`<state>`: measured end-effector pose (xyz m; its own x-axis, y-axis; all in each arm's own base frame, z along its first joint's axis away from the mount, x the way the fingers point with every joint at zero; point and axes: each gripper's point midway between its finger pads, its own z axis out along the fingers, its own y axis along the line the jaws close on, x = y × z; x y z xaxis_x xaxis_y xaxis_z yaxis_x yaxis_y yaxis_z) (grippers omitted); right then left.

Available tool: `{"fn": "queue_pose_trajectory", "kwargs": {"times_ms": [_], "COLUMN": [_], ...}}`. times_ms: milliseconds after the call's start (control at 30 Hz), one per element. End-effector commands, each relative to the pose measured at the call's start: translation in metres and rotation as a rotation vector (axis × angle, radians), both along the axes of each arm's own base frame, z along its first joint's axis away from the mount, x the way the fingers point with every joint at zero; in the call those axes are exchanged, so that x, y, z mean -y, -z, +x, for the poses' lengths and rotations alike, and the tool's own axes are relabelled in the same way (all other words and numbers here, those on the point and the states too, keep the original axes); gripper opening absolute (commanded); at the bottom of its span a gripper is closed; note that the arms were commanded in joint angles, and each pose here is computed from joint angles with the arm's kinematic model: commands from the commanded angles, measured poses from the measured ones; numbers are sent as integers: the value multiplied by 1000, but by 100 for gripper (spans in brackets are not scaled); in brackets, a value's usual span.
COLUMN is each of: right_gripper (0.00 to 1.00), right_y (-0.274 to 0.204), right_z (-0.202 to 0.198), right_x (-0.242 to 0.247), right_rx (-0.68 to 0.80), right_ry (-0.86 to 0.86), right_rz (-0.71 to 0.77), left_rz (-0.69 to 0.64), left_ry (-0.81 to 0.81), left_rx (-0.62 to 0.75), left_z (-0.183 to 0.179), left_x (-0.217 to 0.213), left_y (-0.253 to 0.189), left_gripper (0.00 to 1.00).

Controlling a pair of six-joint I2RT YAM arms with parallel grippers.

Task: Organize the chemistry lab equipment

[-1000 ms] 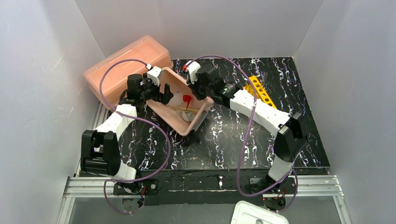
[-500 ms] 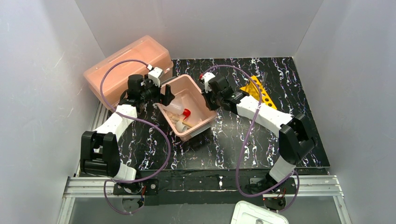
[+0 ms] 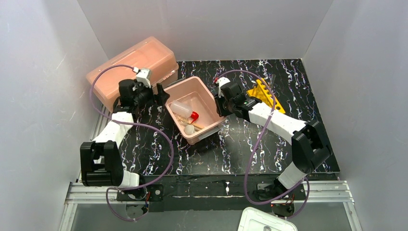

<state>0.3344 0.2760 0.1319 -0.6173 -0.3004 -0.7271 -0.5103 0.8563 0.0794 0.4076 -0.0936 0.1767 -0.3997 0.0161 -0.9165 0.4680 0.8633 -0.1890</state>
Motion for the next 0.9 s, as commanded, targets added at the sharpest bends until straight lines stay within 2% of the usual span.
{"fn": "queue_pose_trajectory", "kwargs": {"times_ms": [0,133,233,267,300,400,433,667,867], "right_gripper": [34,34,35,38,44,95,98,98,98], "right_y": [-20,-18,-18,-19,-19,-27,-33,-103,-132], "right_z": [11,11,11,11,10,10,11,27,35], "right_x": [26,40,54,57,59,60,59,88,185], "right_rx": [57,56,61,64,66,89,108,320,504], "right_ry": [128,204,289,318,339,362,360,434,665], "right_rz": [18,6,3,13,23,71,89,184,221], "left_rz": [-170,-220,-171,-150,-125,-63,-45,-35,-8], "left_ry": [-81,-46,-32,-34,-37,-57,-67,-152,-229], "left_rx": [-3,51,50,44,36,24,28,94,83], "left_z": [0,-7,-17,-20,-23,-30,-32,-27,-26], "left_x": [-16,-11,-12,-14,-16,-23,-26,-39,-55], "left_y": [-34,-60,-47,-37,-26,4,12,37,59], "left_gripper": [99,99,99,99,99,99,99,99,99]}}
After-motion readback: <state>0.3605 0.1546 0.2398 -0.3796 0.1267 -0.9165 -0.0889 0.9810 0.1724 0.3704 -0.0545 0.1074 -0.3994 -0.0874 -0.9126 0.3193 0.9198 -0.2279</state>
